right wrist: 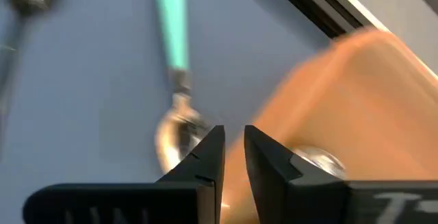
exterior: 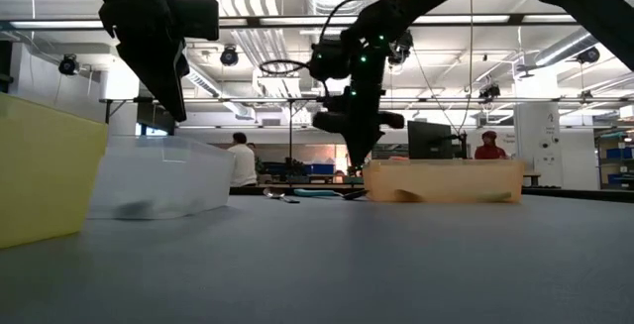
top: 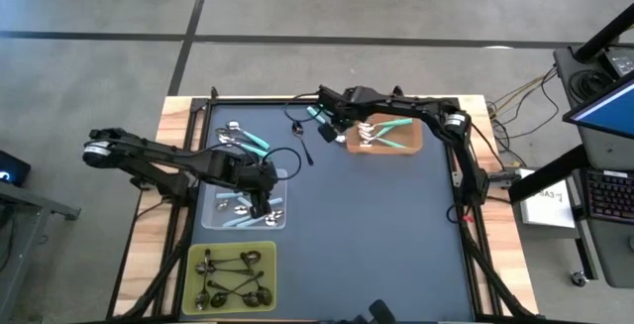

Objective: Sort silverware by color (type)
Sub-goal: Put the green spoon into the orange bin, then adjust the orange bin

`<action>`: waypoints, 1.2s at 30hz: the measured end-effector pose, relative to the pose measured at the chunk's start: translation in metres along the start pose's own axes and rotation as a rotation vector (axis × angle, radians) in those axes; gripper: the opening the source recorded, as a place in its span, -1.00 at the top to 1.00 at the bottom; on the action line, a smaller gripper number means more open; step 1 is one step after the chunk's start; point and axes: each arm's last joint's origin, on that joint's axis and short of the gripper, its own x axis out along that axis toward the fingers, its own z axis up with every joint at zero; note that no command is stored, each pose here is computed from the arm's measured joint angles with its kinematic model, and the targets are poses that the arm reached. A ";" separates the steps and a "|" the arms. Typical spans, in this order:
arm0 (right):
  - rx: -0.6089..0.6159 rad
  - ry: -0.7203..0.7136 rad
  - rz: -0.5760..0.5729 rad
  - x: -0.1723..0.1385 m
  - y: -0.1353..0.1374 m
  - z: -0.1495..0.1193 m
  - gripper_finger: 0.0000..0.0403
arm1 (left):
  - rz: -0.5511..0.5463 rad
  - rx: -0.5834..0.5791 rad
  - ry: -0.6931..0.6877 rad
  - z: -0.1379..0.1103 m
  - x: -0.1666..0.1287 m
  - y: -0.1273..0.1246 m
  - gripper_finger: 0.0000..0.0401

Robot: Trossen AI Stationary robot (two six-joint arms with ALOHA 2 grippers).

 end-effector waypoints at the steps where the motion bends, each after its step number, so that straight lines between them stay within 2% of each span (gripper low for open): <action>1: 0.002 0.017 -0.014 0.001 -0.004 -0.001 0.78 | 0.000 0.000 0.000 0.000 0.000 0.000 0.37; 10: -0.011 0.155 -0.107 0.004 -0.028 -0.007 0.79 | -0.001 -0.006 -0.003 0.000 0.000 0.000 0.37; 13: -0.027 0.202 -0.148 0.003 -0.031 -0.012 0.79 | -0.001 -0.010 -0.002 0.000 0.000 0.000 0.37; 17: -0.034 0.211 -0.147 0.001 -0.030 -0.014 0.79 | -0.001 -0.011 -0.002 0.000 0.000 0.000 0.37; 23: -0.067 0.118 -0.079 -0.012 -0.015 -0.009 0.79 | -0.001 -0.011 -0.003 0.000 0.000 0.000 0.37; 28: -0.094 -0.008 0.123 -0.020 0.009 0.002 0.79 | -0.002 -0.003 -0.003 0.000 0.000 0.000 0.37; 33: -0.069 -0.107 0.174 -0.010 0.025 0.009 0.79 | -0.004 -0.005 -0.003 0.000 0.000 0.000 0.37; 36: -0.058 -0.119 0.180 0.000 0.027 0.011 0.79 | -0.009 -0.008 -0.002 0.000 0.000 0.000 0.37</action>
